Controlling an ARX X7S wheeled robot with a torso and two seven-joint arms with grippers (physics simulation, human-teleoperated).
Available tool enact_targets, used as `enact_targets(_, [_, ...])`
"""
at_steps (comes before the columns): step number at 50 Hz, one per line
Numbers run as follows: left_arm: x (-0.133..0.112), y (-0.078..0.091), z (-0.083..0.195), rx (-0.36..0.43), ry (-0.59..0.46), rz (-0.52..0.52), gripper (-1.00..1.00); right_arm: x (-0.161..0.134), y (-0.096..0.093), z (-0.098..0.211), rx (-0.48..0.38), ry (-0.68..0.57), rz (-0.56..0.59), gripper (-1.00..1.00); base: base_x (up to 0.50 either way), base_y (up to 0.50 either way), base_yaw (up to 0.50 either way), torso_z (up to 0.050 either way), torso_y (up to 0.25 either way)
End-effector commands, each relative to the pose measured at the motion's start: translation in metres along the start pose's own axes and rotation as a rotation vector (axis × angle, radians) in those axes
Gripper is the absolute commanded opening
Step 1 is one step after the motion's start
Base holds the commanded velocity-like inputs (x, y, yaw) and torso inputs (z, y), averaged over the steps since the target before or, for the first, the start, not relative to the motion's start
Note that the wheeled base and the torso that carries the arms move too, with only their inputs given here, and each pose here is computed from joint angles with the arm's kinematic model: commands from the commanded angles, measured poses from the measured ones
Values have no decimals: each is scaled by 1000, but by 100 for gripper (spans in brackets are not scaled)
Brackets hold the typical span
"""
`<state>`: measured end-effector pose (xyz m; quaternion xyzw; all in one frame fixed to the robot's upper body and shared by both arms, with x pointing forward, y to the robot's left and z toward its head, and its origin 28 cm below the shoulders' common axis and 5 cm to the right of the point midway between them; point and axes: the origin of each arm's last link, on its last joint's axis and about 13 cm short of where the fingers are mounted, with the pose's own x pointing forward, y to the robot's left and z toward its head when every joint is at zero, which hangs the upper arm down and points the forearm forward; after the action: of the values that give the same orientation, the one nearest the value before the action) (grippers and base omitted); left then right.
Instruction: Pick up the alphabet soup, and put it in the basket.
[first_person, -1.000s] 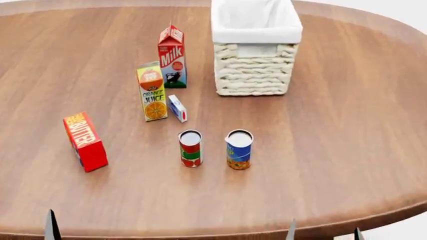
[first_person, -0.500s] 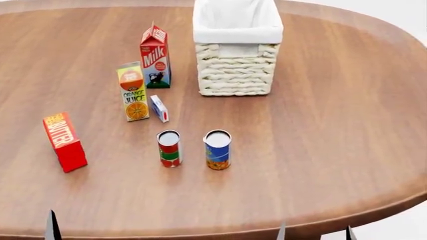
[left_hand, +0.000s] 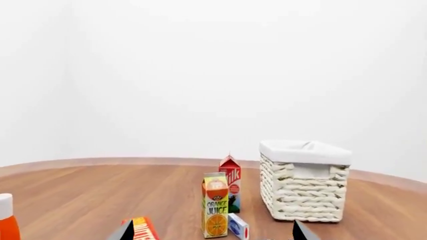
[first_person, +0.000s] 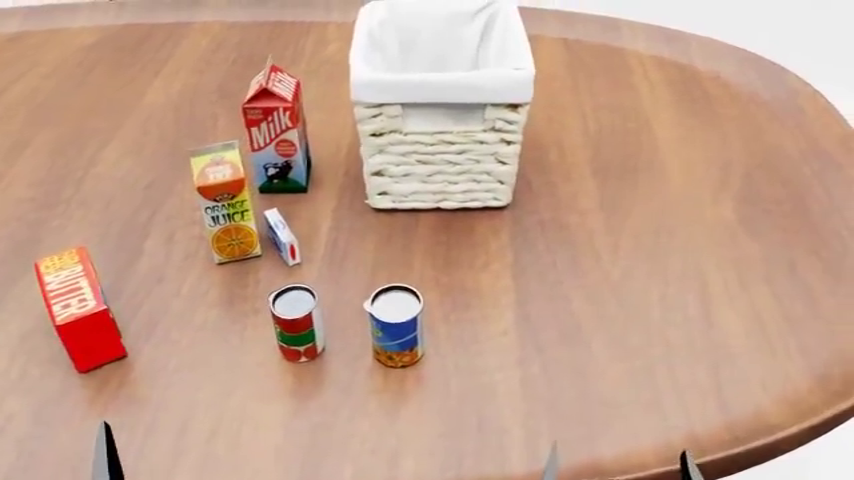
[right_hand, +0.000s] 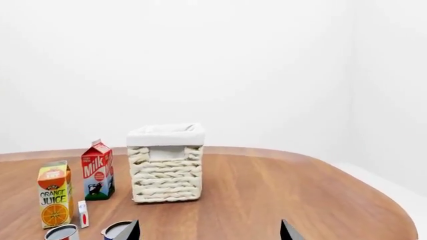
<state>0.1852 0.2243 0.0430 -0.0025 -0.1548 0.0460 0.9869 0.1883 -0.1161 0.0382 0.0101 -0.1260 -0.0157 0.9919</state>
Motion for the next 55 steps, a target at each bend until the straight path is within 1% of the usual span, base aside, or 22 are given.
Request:
enact_targets(1, [-1,0,1,-1,-4,0,100,0,2,0,-10,0,8,100,78,0,0,0,0])
enact_targets(14, [-2,0,2,-4,-13,3,100,-1,2,1,-10,-7,10,100,261,0,0,0,0])
enact_targets(40, [-1,0,1,-6,-11,-4,100,0,2,-1,-7,4,10,100,360,0,0,0,0])
enact_targets(55, [-1,0,1,-4,-11,-3,100,0,3,-1,0,9,15,100,261,-90,0,0,0])
